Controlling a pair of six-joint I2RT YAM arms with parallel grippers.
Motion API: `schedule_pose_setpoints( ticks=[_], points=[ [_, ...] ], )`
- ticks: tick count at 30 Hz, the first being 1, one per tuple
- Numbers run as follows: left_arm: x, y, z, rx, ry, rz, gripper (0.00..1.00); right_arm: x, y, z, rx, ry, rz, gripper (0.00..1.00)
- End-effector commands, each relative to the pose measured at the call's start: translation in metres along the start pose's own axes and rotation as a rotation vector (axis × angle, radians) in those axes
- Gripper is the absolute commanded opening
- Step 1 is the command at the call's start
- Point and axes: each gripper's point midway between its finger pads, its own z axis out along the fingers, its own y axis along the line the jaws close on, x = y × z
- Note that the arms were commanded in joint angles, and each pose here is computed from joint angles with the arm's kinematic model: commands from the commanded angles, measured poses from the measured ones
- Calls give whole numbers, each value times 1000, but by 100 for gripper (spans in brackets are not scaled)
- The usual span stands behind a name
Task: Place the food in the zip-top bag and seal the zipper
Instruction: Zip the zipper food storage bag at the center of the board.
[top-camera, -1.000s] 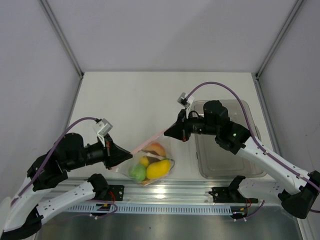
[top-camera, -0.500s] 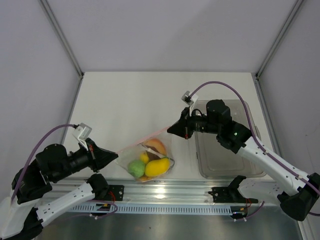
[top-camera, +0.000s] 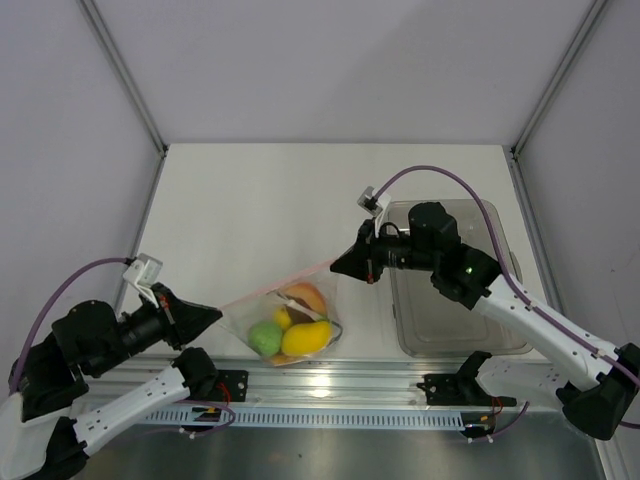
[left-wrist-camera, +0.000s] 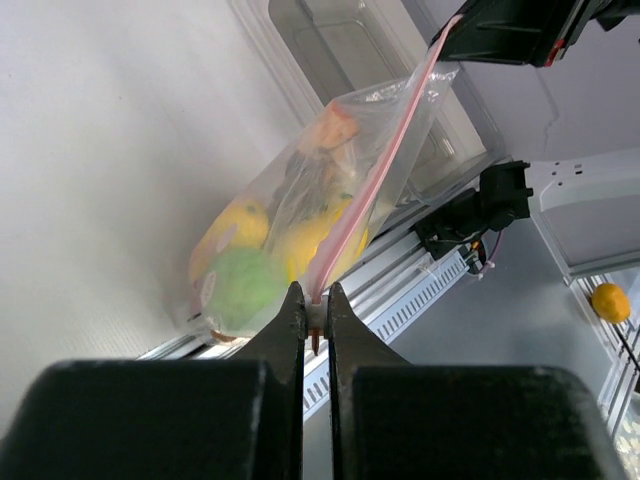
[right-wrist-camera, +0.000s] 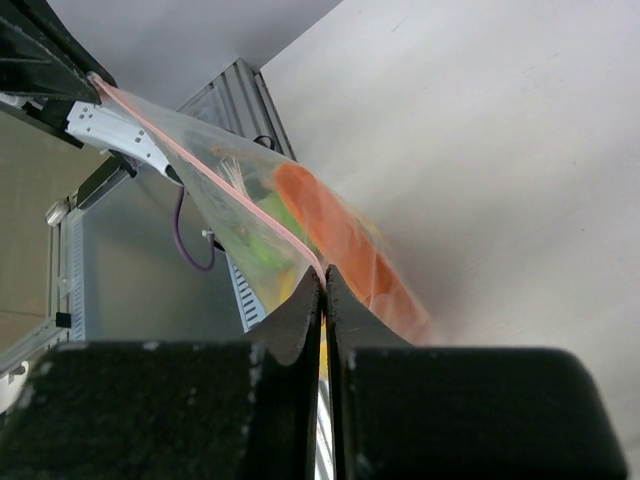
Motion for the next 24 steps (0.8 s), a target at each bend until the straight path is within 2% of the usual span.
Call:
schedule_pose_setpoints(
  ticks=[1, 9, 12, 15, 18, 19, 21, 22, 24],
  points=[
    [-10, 5, -23, -14, -68, -22, 0, -16, -4, -3, 56, -63, -37, 0],
    [-12, 1, -21, 5, -74, -25, 1, -14, 9, 8, 34, -44, -55, 0],
    [-14, 1, -18, 1, -83, -24, 26, -11, 15, 13, 19, -33, -57, 0],
    [-19, 1, -17, 4, -108, -24, 36, -11, 16, 17, 14, -29, -57, 0],
    [-22, 8, -15, -35, -130, -35, 59, -11, 17, 20, 10, -27, -57, 0],
    [-23, 10, -16, -44, -141, -37, 70, -12, 18, 20, 7, -29, -57, 0],
    [-25, 16, -16, -77, -157, -40, 79, -15, 19, 22, 4, -28, -57, 0],
    [-27, 18, -17, -85, -168, -41, 99, -16, 19, 24, 6, -25, -56, 0],
    [-30, 25, -18, -122, -187, -52, 99, -19, 18, 26, 11, -24, -57, 0]
  ],
)
